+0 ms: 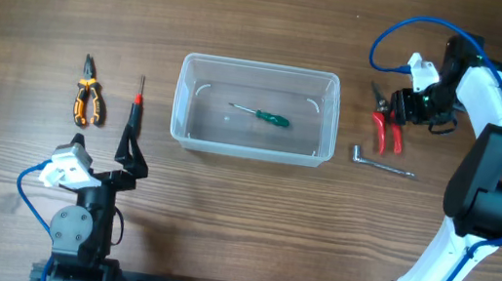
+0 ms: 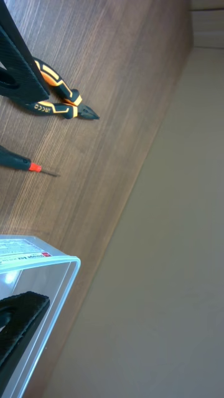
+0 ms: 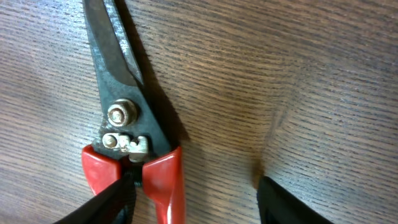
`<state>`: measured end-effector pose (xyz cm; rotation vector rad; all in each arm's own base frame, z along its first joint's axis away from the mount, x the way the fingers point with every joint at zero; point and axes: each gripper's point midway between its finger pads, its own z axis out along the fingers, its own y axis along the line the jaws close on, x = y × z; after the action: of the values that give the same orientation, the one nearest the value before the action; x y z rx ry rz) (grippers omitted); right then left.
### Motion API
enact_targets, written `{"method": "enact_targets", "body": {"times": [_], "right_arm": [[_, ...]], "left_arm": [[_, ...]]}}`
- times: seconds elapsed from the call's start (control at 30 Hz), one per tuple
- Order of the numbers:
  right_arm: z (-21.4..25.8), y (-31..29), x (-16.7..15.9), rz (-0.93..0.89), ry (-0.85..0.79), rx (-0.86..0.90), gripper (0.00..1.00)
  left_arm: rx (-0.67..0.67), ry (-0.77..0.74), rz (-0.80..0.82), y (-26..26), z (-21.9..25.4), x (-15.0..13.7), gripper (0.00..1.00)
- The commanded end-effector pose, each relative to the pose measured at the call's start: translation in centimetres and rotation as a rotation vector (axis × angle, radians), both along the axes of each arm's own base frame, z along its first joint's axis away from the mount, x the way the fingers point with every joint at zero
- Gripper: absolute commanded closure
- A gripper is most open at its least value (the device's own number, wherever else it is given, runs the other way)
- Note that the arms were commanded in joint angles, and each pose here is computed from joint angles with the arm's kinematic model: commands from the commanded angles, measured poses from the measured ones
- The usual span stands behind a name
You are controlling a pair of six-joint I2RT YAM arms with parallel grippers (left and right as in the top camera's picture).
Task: Pack container
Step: 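Lower the right gripper and grasp the red snips by the handles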
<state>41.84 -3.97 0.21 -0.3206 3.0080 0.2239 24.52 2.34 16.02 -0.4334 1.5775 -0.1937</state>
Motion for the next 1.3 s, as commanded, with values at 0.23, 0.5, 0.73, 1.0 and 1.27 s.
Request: {"method": "enact_targets", "body": {"times": [0.23, 0.5, 0.73, 1.0, 1.27], "right_arm": [[-1.6, -2.0, -1.6, 0.010, 0.078, -0.108, 0.40], [-1.5, -0.8, -2.3, 0.016, 0.105, -0.043, 0.25], [-1.5, -0.8, -2.6, 0.012, 0.117, -0.040, 0.46], [-1.3, 0.4, -2.3, 0.009, 0.102, 0.032, 0.40], [-1.4, 1.1, -2.3, 0.053, 0.112, -0.035, 0.43]], "left_arm": [[-0.012, -0.004, 0.003, 0.0, 0.0, 0.0, 0.00], [-0.012, -0.003, 0.003, 0.0, 0.0, 0.0, 0.00], [-0.012, -0.003, 0.003, 0.0, 0.0, 0.0, 0.00], [-0.012, -0.004, 0.003, 0.0, 0.0, 0.0, 0.00], [-0.012, -0.004, 0.003, 0.0, 0.0, 0.0, 0.00]]}}
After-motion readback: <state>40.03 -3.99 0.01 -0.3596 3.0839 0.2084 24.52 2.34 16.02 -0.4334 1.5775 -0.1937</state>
